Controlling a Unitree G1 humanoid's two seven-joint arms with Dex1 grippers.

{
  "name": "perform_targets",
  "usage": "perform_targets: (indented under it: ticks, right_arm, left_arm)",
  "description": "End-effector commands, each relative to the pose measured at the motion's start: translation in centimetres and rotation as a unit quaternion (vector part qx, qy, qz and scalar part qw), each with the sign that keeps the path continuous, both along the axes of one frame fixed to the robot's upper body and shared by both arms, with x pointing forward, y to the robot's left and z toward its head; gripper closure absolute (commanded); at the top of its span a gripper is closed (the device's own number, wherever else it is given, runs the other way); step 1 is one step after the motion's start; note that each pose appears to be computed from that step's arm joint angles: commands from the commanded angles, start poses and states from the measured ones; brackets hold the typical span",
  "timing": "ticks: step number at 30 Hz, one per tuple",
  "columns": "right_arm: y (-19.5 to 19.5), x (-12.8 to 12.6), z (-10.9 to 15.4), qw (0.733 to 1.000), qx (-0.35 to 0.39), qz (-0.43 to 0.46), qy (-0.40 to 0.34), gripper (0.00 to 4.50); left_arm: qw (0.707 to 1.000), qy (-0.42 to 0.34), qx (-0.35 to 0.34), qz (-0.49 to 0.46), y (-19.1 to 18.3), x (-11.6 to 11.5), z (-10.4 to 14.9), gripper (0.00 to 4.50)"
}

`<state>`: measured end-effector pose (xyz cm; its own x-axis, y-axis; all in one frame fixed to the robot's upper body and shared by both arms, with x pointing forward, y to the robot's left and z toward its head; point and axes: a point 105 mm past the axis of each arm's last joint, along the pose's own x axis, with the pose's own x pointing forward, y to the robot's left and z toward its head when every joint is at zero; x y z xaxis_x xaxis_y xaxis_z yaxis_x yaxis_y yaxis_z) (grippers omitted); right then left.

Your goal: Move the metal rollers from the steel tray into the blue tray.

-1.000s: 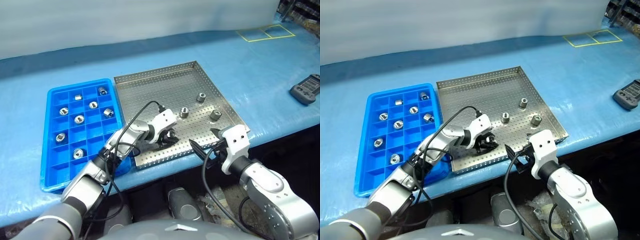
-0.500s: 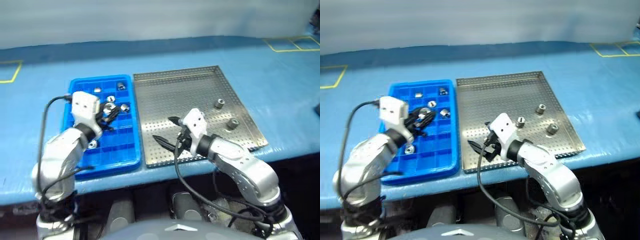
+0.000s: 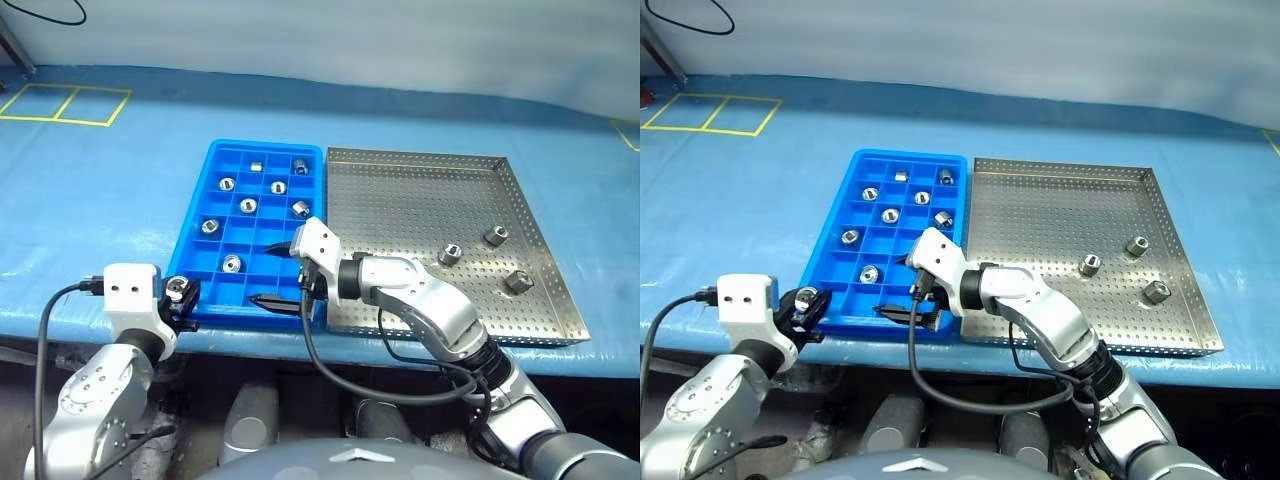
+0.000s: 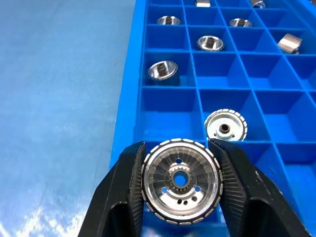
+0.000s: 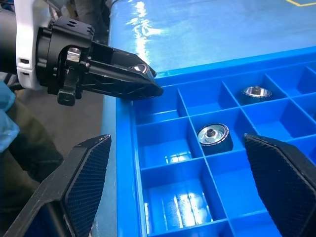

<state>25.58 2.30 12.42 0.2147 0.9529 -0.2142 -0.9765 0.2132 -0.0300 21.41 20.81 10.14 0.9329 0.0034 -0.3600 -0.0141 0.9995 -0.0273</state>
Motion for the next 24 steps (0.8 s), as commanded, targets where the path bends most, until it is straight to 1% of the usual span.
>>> perform_targets:
  ticks: [1,5,7,8,11,13,14,16,19,22,24]
  right_arm:
    - [-0.3,0.0,1.0,1.000,0.016,-0.003,-0.018,0.00]
    - [-1.4,0.3,0.8,0.999,0.014,-0.032,-0.014,0.00]
    - [-1.9,0.4,0.8,0.999,0.016,-0.048,-0.012,0.00]
    - [-2.2,0.4,0.8,0.998,0.016,-0.056,-0.011,0.00]
    - [-3.0,0.4,0.7,0.997,0.016,-0.080,-0.009,0.00]
    - [-3.9,0.4,0.7,0.994,0.021,-0.111,-0.007,0.00]
    - [-4.4,0.4,0.9,0.991,0.025,-0.128,-0.007,0.00]
    - [-5.3,0.3,1.0,0.987,0.028,-0.156,-0.007,0.00]
    - [-6.9,-0.1,0.9,0.980,0.023,-0.196,-0.009,0.00]
    - [-8.4,-0.6,0.4,0.972,0.012,-0.236,-0.006,0.00]
    - [-9.6,-0.9,0.0,0.964,0.002,-0.267,-0.005,0.00]
  left_arm:
    - [1.000,0.011,0.002,0.022,0.4,-0.1,-0.4,2.79]
    - [0.999,0.020,-0.005,0.036,1.2,0.6,-0.9,2.79]
    - [0.999,0.020,-0.006,0.027,1.2,1.2,-1.0,2.07]
    - [1.000,0.017,-0.010,0.019,1.0,1.6,-0.9,1.85]
    - [1.000,0.005,-0.018,-0.012,0.0,2.6,-0.5,0.86]
    - [0.998,-0.024,-0.015,-0.056,-1.3,3.7,0.7,0.22]
    - [0.995,-0.041,-0.021,-0.084,-2.1,4.4,1.5,0.02]
    - [0.987,-0.070,-0.031,-0.142,-3.9,5.4,2.9,0.02]
    - [0.962,-0.102,-0.038,-0.252,-7.4,7.6,5.1,0.02]
    - [0.940,-0.097,-0.043,-0.325,-10.5,10.1,5.9,0.02]
    - [0.928,-0.076,-0.034,-0.363,-12.8,11.8,5.7,0.02]
